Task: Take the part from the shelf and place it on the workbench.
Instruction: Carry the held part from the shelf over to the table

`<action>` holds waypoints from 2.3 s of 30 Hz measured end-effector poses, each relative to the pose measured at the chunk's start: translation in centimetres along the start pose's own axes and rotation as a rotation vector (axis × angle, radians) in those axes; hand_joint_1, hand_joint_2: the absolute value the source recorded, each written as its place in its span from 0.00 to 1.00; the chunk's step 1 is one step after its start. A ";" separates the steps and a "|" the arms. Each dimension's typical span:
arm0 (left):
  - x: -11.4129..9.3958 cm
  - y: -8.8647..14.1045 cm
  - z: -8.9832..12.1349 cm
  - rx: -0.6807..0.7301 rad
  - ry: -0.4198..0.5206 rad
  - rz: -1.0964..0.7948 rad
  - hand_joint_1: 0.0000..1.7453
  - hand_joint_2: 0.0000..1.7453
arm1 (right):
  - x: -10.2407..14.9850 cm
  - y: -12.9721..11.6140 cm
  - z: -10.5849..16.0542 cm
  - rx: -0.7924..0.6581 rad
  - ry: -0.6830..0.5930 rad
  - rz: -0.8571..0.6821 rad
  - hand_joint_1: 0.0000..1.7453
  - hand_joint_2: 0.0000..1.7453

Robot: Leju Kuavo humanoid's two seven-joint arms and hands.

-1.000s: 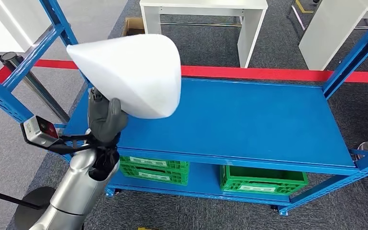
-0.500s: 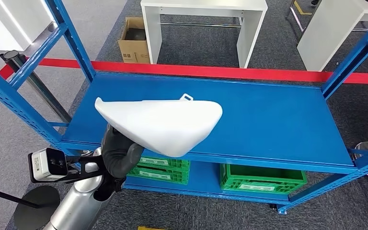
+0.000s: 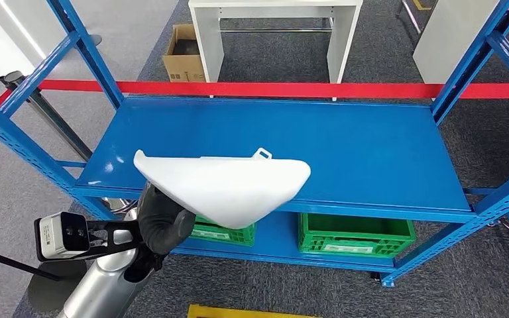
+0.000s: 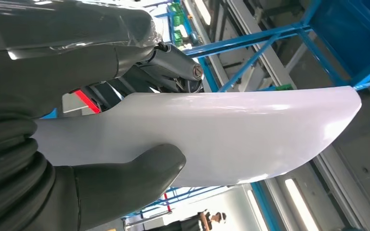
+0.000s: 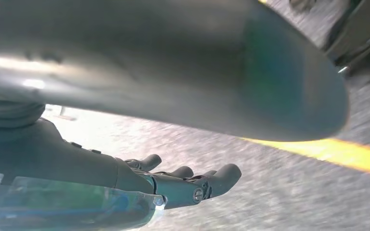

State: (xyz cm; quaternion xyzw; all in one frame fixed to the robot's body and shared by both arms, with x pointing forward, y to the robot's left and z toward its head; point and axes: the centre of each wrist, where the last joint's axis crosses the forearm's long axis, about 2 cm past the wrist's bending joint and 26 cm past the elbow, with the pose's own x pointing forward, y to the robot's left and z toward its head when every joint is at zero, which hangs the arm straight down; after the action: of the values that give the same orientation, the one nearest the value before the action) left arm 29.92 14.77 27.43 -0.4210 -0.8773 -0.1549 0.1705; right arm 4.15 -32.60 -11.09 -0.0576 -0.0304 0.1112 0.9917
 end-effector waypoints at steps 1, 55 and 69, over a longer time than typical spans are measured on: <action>0.0 0.0 0.3 0.003 0.000 0.001 1.00 1.00 | -0.3 -0.4 0.0 -0.008 0.019 -0.008 0.00 0.00; 0.2 1.5 -0.9 -0.039 0.035 -0.031 1.00 1.00 | 0.2 -0.8 0.0 0.047 -0.131 -0.087 0.00 0.00; -0.6 2.0 -1.9 -0.081 0.098 -0.080 1.00 1.00 | 0.4 -1.0 0.0 0.042 -0.095 -0.078 0.00 0.00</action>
State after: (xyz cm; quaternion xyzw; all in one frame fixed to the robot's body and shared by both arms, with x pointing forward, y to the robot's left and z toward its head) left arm 32.20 14.75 29.12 -0.3838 -0.8772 -0.2172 0.1899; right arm 4.79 -33.45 -10.95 -0.0302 -0.0773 0.0759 0.9937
